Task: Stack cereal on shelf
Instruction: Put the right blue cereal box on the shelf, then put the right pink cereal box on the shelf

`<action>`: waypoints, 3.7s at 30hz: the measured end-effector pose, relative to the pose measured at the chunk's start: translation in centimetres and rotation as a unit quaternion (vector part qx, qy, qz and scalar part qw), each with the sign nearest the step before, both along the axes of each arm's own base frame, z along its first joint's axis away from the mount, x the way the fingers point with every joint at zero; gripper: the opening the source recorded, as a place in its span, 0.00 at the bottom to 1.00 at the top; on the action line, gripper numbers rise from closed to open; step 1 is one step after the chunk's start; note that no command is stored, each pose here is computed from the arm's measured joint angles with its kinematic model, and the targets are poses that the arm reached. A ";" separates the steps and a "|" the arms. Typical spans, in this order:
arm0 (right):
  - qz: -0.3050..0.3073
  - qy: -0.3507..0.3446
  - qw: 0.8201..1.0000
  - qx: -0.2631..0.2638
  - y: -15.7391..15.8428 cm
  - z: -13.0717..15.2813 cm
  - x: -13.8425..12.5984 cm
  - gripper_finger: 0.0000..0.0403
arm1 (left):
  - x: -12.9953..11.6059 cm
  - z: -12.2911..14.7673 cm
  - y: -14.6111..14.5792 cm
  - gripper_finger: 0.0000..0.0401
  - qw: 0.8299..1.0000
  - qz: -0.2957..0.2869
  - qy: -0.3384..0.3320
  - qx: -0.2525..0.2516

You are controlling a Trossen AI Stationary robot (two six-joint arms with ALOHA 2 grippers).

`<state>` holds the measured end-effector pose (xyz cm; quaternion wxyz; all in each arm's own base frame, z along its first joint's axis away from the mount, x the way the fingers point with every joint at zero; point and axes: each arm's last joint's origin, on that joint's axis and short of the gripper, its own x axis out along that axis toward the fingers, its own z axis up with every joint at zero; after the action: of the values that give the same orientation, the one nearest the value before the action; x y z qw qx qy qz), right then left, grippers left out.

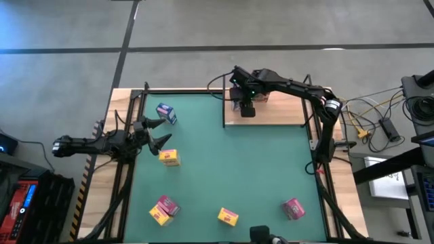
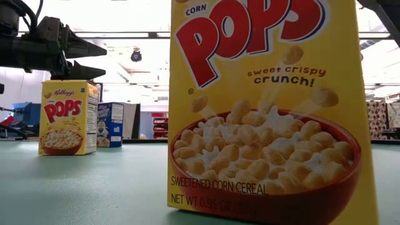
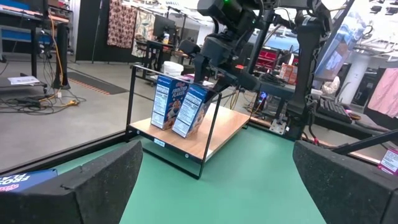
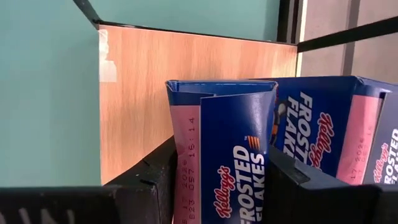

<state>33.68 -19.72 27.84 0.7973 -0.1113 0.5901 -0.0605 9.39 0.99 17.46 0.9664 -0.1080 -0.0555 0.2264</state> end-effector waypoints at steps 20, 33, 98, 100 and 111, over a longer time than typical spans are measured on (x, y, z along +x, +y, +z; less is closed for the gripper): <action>0.011 -0.012 1.000 0.006 0.0 0.0 0.1 0.36 | 0.0 0.0 0.0 1.00 1.000 0.000 0.000 0.000; 0.000 -0.014 1.000 0.007 -0.1 0.2 0.1 0.48 | 0.0 0.0 0.0 1.00 1.000 0.000 0.000 0.000; -0.334 -0.003 0.905 0.262 19.1 1.0 -12.7 0.52 | 0.0 0.0 0.0 1.00 1.000 0.000 0.000 0.000; -0.332 -0.002 0.904 0.269 20.2 0.7 -13.0 0.52 | 0.0 0.0 0.0 1.00 1.000 0.000 0.000 0.000; -0.332 0.002 0.906 0.263 24.7 0.4 -13.5 0.52 | 0.0 0.0 0.0 1.00 1.000 0.000 0.000 0.000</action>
<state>20.16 4.96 28.21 0.7302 0.3051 0.5889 -0.1642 9.39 0.99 17.45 0.9664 -0.1079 -0.0553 0.2266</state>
